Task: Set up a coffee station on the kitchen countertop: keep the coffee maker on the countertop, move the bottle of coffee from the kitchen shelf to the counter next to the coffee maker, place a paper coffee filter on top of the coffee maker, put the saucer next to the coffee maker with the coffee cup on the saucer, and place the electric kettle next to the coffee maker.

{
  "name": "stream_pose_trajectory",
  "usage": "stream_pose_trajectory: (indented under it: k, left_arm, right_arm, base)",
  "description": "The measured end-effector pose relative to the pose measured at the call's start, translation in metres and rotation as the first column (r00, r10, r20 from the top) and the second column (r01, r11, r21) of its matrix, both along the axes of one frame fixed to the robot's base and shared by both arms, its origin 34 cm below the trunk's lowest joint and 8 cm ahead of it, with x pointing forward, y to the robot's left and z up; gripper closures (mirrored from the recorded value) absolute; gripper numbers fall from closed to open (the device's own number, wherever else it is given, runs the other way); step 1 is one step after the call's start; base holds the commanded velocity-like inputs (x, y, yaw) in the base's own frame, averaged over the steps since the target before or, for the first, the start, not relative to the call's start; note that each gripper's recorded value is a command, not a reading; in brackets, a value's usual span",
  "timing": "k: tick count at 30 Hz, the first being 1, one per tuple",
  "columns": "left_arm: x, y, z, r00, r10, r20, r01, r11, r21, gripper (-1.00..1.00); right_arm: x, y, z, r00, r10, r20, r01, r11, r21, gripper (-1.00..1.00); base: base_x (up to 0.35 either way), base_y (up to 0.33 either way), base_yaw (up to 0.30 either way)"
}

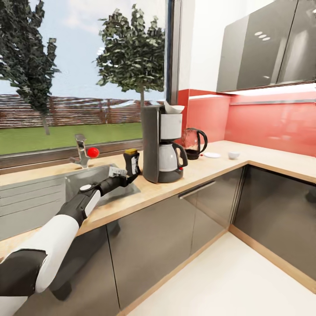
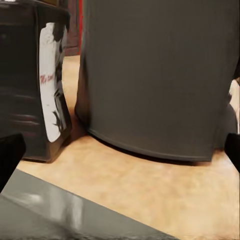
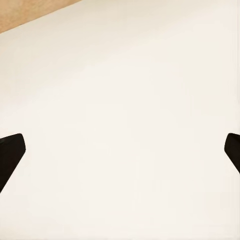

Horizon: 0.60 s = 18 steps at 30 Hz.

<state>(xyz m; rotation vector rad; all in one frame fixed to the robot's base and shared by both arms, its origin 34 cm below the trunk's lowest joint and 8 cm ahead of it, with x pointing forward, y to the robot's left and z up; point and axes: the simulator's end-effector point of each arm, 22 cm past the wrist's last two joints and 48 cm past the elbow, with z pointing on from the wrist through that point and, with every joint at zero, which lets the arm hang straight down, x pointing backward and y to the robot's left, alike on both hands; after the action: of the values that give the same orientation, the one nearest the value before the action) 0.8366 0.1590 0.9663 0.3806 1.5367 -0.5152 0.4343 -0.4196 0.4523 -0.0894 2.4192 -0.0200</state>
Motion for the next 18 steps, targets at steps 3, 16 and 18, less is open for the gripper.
stream_pose_trajectory:
  k: [3, 16, 18]
  left_arm:
    - [-0.0001, 0.0000, 0.0002, 1.000, 0.000, 0.000, 0.000, 1.000, 0.000, -1.00]
    - [-0.0002, -0.0001, 0.0001, 1.000, -0.001, -0.001, 0.001, 1.000, 0.000, -1.00]
    - [-0.0003, -0.0001, 0.0002, 1.000, -0.001, -0.001, 0.001, 1.000, -0.001, -1.00]
  right_arm:
    - [-0.0001, 0.0000, 0.0001, 1.000, 0.000, 0.000, 0.000, 1.000, 0.000, -1.00]
    - [0.0000, 0.0000, 0.0001, 1.000, 0.000, 0.000, 0.000, 1.000, 0.000, -1.00]
    - [-0.0001, 0.0000, 0.0001, 1.000, 0.000, 0.000, 0.000, 1.000, 0.000, -1.00]
  base:
    - [-0.091, -0.063, 0.000]
    - [-0.132, -0.069, 0.000]
    - [-0.019, -0.011, 0.000]
